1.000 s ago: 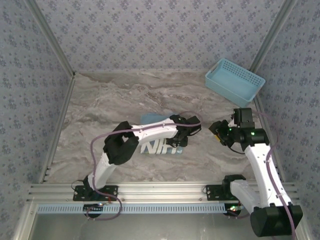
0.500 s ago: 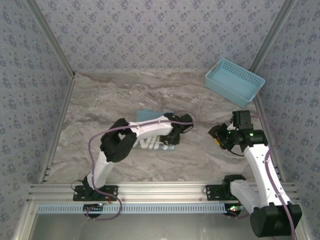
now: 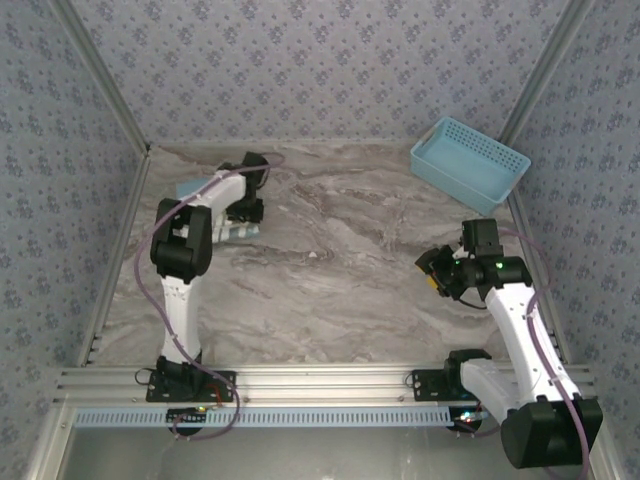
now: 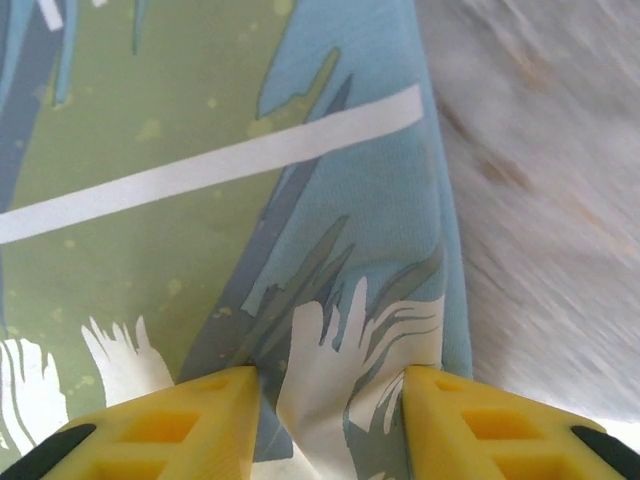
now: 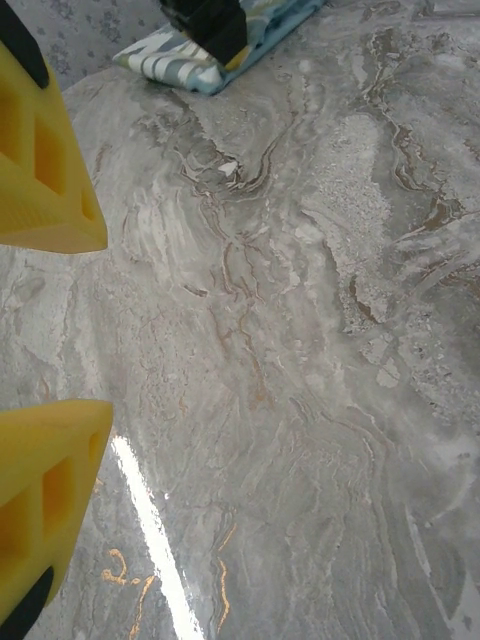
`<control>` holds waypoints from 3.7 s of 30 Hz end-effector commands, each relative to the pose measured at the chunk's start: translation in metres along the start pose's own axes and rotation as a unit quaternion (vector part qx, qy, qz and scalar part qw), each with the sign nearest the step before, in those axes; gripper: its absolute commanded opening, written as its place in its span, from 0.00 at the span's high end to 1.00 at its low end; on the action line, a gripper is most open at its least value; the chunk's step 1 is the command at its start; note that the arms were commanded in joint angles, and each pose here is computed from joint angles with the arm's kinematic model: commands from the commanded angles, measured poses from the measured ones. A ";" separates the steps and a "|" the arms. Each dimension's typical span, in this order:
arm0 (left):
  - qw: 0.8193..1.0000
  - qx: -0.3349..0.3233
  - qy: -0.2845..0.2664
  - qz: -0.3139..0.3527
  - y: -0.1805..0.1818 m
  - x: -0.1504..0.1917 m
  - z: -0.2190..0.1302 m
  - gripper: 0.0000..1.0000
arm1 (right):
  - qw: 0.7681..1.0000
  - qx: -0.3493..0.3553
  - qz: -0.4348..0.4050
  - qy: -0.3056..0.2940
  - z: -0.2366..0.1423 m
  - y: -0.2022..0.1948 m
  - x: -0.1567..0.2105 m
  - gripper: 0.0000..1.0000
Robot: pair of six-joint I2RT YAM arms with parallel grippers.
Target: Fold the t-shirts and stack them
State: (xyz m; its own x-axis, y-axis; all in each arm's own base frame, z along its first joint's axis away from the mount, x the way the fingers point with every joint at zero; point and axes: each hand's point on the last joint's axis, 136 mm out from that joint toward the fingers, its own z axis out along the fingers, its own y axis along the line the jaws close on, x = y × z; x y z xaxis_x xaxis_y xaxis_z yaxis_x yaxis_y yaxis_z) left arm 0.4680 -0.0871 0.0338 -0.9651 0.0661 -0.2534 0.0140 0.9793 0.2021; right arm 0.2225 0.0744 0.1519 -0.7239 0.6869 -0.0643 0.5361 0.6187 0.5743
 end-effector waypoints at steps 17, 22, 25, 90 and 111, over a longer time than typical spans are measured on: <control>0.830 0.128 -0.096 -0.534 0.087 0.011 -0.103 0.40 | 0.996 -0.079 -0.040 0.031 0.019 0.052 -0.008 0.51; 0.708 0.196 -0.098 -0.671 0.110 0.031 -0.073 0.38 | 0.958 -0.222 -0.180 0.034 -0.005 0.133 0.008 0.39; 0.671 0.212 -0.085 -0.705 0.114 0.030 -0.058 0.38 | 0.943 -0.257 -0.206 0.051 -0.010 0.152 0.020 0.38; 0.870 0.152 -0.218 -0.415 0.109 0.078 -0.149 0.02 | 0.956 -0.077 -0.194 -0.204 -0.037 0.104 -0.058 0.00; 0.888 -0.021 -0.401 -0.224 0.155 0.123 -0.082 0.02 | 0.822 0.124 -0.354 -0.427 0.040 -0.032 -0.142 0.00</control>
State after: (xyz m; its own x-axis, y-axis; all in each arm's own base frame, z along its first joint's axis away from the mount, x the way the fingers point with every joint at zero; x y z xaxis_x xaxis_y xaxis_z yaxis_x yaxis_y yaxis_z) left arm 0.2957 0.0588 0.0801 -0.5081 -0.2160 -0.8338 -0.4033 0.9150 0.0087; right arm 0.2939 -0.0287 0.0732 -0.5598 0.0816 -0.8246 0.2808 0.9549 -0.0961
